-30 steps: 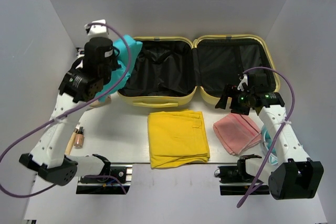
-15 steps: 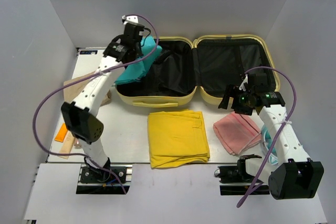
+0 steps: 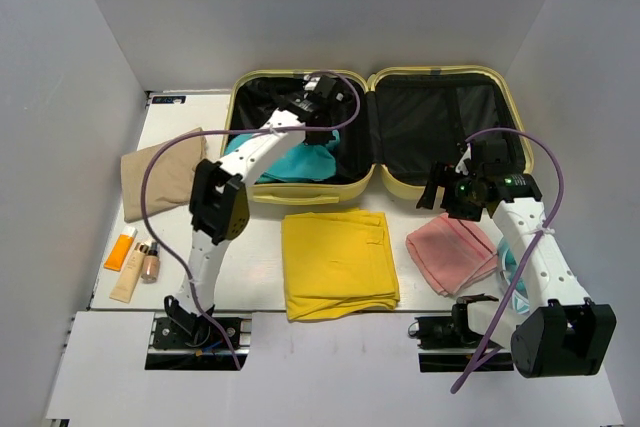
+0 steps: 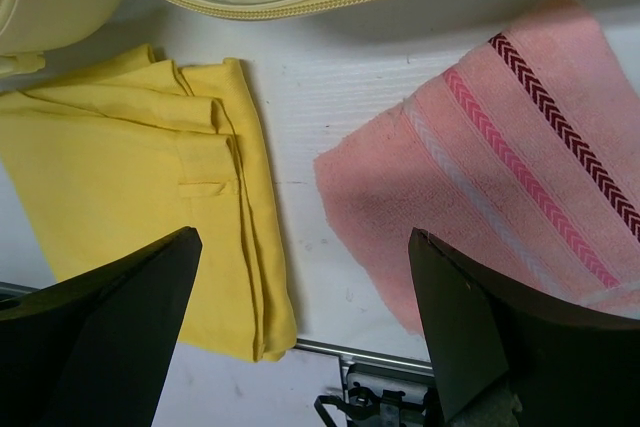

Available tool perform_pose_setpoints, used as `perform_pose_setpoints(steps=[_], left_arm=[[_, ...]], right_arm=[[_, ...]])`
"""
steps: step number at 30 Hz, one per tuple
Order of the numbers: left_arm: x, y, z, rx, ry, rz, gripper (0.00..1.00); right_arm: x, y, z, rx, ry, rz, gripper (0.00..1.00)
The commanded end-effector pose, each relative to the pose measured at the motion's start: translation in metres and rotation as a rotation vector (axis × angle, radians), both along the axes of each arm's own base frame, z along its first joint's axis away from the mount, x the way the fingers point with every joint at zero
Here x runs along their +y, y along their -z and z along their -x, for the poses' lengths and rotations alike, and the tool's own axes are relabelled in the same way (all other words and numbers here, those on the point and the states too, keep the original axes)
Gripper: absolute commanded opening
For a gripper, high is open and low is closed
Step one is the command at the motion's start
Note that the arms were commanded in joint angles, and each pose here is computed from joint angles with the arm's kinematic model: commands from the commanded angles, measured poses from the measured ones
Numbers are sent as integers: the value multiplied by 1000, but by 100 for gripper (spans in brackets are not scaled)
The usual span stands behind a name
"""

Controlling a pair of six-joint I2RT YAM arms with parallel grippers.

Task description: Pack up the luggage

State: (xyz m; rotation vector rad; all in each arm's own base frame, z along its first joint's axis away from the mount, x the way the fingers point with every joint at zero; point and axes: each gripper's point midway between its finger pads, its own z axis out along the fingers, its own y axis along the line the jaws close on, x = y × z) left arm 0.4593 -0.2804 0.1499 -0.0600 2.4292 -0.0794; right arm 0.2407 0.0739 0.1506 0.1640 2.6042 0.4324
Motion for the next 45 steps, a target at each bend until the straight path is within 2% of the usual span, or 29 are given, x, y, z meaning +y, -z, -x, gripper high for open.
perform_pose_setpoints(steps=[1,7,8,13,14,18,23,26,27,32,34,39,40,43,44,45], left_arm=[[21,-48,-22,-46,-154,138,0],[78,-62,-21,-74,-264,167,0],[81,-79,-21,-120,-259,184,0],[90,-104,-9,-180,-240,156,0],[91,-96,-6,-168,-234,146,0],[73,-113,-19,-225,-181,188,0],[35,-72,-45,-195,-100,182,0],[6,-46,-53,-176,-17,236,0],[3,-19,-48,-135,20,204,0],[-52,11,-17,-69,285,227,0],[-66,17,-3,-53,365,190,2],[-78,21,9,-21,429,199,5],[-81,23,12,-15,445,206,7],[-81,29,20,23,476,188,87],[-80,30,20,29,464,188,100],[-77,27,22,33,456,182,100]], right_arm=[[-1,-4,2,8,8,-2,90],[-2,-3,1,8,11,4,90],[0,-4,1,4,6,-1,90],[-1,-4,-1,10,9,0,90],[0,-3,0,13,7,0,90],[-2,-3,0,10,12,8,90],[-6,0,1,12,16,26,90],[-6,2,2,22,17,31,90],[-6,3,3,25,19,32,90],[-8,4,2,31,18,41,90],[-8,3,1,32,20,41,90],[-6,6,1,47,18,31,90],[-6,6,1,43,14,29,90],[-4,7,2,56,7,22,90],[-3,6,1,59,3,21,90],[-3,6,1,61,1,15,90]])
